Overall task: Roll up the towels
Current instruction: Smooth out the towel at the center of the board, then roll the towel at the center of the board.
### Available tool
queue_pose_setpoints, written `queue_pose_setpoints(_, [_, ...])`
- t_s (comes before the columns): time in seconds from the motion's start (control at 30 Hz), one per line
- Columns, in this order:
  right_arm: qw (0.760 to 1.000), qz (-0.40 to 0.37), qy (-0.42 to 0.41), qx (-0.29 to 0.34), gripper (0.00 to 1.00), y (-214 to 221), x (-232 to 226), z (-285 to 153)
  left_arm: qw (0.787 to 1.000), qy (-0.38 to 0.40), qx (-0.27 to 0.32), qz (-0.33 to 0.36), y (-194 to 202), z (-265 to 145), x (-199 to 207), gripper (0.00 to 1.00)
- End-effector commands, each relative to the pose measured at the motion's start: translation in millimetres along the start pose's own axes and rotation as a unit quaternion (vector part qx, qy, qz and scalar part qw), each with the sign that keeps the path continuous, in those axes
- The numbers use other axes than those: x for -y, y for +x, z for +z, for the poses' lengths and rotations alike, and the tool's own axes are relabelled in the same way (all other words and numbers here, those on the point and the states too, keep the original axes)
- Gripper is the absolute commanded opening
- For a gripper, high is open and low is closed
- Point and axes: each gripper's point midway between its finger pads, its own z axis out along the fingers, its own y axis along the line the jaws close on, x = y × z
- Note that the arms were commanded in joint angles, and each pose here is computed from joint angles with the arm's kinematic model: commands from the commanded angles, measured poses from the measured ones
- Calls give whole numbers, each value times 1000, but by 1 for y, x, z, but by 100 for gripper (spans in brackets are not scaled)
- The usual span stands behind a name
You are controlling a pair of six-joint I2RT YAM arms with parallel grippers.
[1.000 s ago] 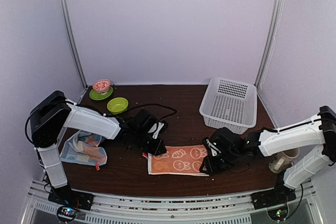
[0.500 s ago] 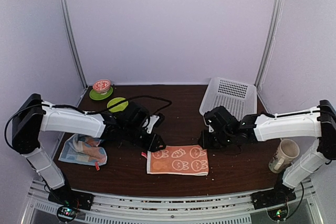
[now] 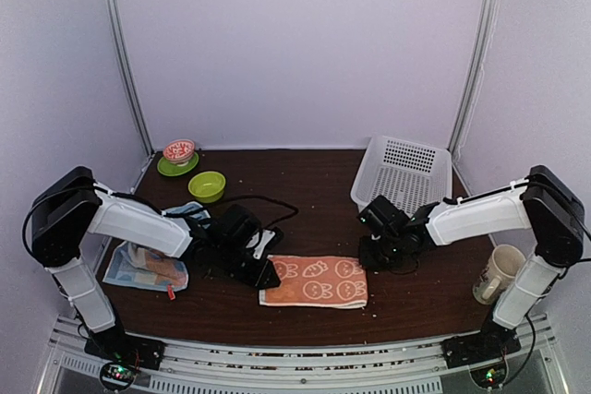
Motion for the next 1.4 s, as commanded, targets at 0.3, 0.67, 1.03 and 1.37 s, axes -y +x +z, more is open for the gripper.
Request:
queue_pose_setpoints(0.3, [993, 9, -111, 36, 43, 2, -19, -86, 996, 24, 75, 33, -49, -68, 41, 47])
queue_pose_setpoints(0.67, [969, 100, -226, -15, 44, 49, -35, -62, 996, -6, 83, 41, -79, -36, 33, 35])
queue_pose_setpoints(1.03, [975, 107, -182, -73, 33, 82, -20, -30, 997, -40, 52, 35, -63, -10, 11, 22])
queue_pose_setpoints(1.37, [998, -21, -54, -34, 0, 56, 10, -48, 999, 13, 31, 25, -42, 3, 25, 3])
